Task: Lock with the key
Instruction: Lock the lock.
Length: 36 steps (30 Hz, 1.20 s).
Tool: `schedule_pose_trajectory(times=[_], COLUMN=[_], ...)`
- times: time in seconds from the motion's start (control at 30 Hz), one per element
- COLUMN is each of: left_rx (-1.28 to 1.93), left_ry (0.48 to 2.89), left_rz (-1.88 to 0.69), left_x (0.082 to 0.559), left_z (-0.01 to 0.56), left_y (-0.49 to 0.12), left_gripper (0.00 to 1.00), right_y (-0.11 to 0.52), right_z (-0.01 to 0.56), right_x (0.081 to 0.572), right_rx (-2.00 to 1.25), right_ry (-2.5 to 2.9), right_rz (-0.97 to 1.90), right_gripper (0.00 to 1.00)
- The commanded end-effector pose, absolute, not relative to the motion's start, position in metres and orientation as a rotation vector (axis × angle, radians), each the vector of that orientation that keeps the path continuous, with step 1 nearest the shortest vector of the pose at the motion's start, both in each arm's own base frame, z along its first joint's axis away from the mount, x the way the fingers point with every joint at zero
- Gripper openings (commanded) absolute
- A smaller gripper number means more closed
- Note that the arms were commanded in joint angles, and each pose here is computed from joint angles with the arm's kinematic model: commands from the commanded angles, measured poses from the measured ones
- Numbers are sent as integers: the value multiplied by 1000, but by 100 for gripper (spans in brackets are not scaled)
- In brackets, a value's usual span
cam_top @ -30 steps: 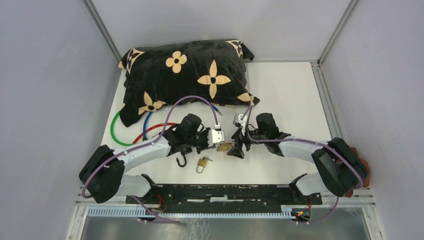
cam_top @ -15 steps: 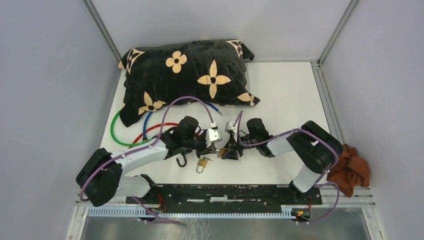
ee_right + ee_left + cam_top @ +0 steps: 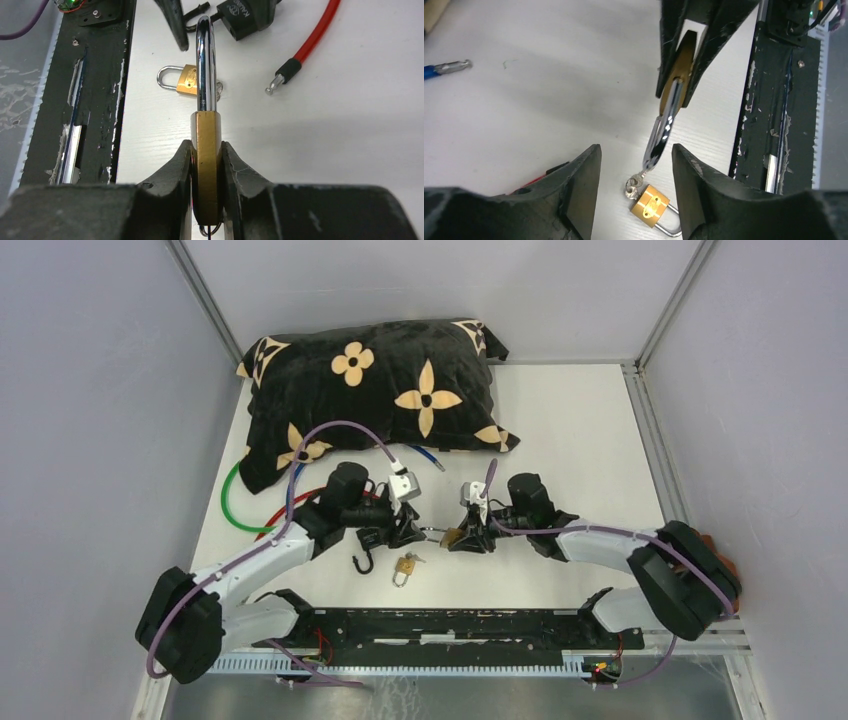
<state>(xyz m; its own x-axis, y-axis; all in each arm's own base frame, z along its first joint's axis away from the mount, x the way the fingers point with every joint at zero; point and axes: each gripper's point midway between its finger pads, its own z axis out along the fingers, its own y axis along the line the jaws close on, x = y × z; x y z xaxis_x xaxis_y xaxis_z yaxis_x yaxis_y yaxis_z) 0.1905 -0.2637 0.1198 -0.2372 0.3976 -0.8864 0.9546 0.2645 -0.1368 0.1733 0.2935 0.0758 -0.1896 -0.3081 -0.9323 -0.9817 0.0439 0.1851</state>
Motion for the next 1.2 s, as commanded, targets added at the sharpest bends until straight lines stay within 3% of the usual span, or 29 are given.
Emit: schedule_pose_trajectory(times=[0.0,0.47,0.67,0.73,0.8,0.9,0.93,0.97,1.0,1.07,1.17], left_rx=[1158,1093,1113,1106,1075,1038,1028,1011,991,944,893], left_ry=[1765,1609,1606,1583,1552,1519,1506,1496,1483,1438,1359], left_rz=[-1041,-1167,-1139,-1144,-1144,-1163,-1176,-1186,-1194,-1202,-1220], left_x=[186,169,168,169,173,175,174,174,174,176,175], left_z=[157,190,182,186,197,212,218,223,231,248,275], left_y=[-252,-254,-257,-260,-263,-266,-266,-266,-267,-266,-263], left_gripper=[63,64,56,42,7,2,2,2,2,2,2], right_y=[299,314,320,320,321,322,322,322,321,318,314], right_z=[128,185,201,203,203,205,207,211,212,216,220], right_x=[184,187,181,179,178,175,175,176,177,179,179], right_rx=[-1406,-1446,-1463,-1471,-1479,-1479,-1469,-1448,-1429,-1374,-1294], right_ry=[1409,1306,1255,1244,1251,1237,1232,1225,1228,1232,1239], right_rz=[1085,1008,1012,1009,1010,1030,1034,1038,1048,1071,1133], right_gripper=[0,0,0,0,0,0,4,16,34,57,76])
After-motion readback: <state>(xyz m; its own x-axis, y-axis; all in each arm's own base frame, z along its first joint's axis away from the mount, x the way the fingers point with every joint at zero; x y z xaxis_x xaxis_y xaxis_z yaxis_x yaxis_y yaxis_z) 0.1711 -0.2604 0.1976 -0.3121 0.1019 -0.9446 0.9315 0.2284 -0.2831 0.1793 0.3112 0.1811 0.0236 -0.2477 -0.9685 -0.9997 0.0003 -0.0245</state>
